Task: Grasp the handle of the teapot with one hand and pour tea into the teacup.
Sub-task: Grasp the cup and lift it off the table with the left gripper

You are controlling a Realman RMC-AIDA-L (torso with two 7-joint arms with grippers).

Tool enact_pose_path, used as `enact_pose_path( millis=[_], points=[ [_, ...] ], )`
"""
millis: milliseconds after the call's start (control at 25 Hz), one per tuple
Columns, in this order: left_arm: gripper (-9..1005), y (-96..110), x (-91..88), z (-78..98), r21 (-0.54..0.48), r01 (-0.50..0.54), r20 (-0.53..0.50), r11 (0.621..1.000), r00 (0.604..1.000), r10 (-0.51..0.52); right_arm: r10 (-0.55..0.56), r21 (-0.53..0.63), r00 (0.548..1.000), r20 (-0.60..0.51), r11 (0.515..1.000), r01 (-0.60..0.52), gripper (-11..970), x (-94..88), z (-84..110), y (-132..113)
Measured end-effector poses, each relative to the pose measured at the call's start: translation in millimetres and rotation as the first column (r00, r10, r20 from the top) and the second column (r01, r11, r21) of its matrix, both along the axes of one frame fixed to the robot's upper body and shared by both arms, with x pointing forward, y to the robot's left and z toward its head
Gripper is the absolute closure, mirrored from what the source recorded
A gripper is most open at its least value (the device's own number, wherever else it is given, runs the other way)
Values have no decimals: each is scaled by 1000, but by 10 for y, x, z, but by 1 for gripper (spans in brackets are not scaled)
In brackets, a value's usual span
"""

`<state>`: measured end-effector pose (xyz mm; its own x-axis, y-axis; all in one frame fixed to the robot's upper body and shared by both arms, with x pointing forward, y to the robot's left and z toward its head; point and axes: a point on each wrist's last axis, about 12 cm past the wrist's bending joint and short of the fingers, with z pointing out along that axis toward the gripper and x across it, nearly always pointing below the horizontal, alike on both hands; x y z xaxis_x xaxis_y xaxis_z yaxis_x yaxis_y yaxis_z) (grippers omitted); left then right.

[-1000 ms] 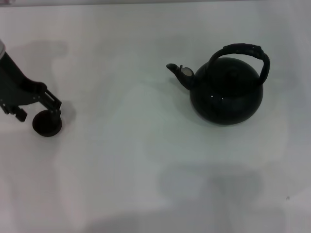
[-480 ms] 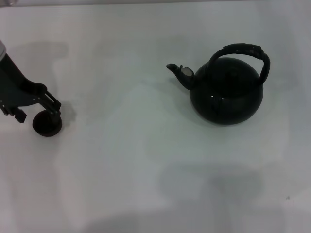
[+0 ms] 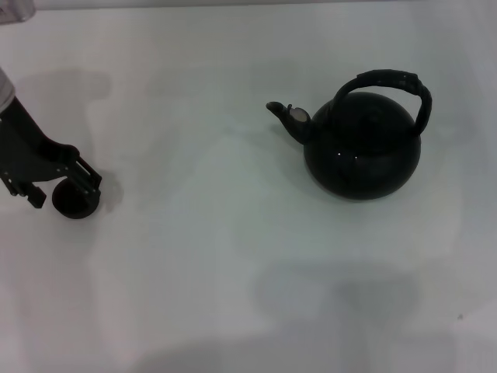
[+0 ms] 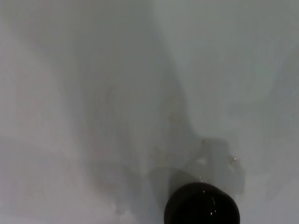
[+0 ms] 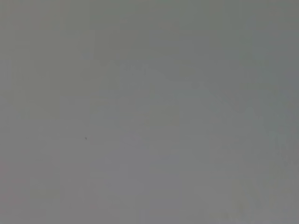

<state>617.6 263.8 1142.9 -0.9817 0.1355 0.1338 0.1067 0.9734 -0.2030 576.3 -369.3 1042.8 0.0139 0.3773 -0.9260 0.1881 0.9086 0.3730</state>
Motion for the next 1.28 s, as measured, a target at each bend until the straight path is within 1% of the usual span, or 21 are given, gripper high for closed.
enact_pose_path(
  millis=[400, 640, 1120, 1280],
  points=[
    [119, 1, -21, -32, 2, 0, -12, 1000, 1000, 0, -4, -2, 1000, 2, 1000, 4, 220, 0, 6, -13],
    [119, 22, -34, -57, 23, 0, -18, 1000, 1000, 1, -7, -2, 1000, 1, 1000, 7, 220, -5, 3, -19],
    [120, 24, 9, -62, 29, -13, 18, 999, 1000, 12, -14, -1, 1000, 1, 1000, 14, 220, -14, 1, -35],
    [120, -10, 18, -73, 27, -9, 27, 1000, 1000, 8, -14, -4, 1000, 7, 1000, 14, 220, -4, 18, -45]
  ],
)
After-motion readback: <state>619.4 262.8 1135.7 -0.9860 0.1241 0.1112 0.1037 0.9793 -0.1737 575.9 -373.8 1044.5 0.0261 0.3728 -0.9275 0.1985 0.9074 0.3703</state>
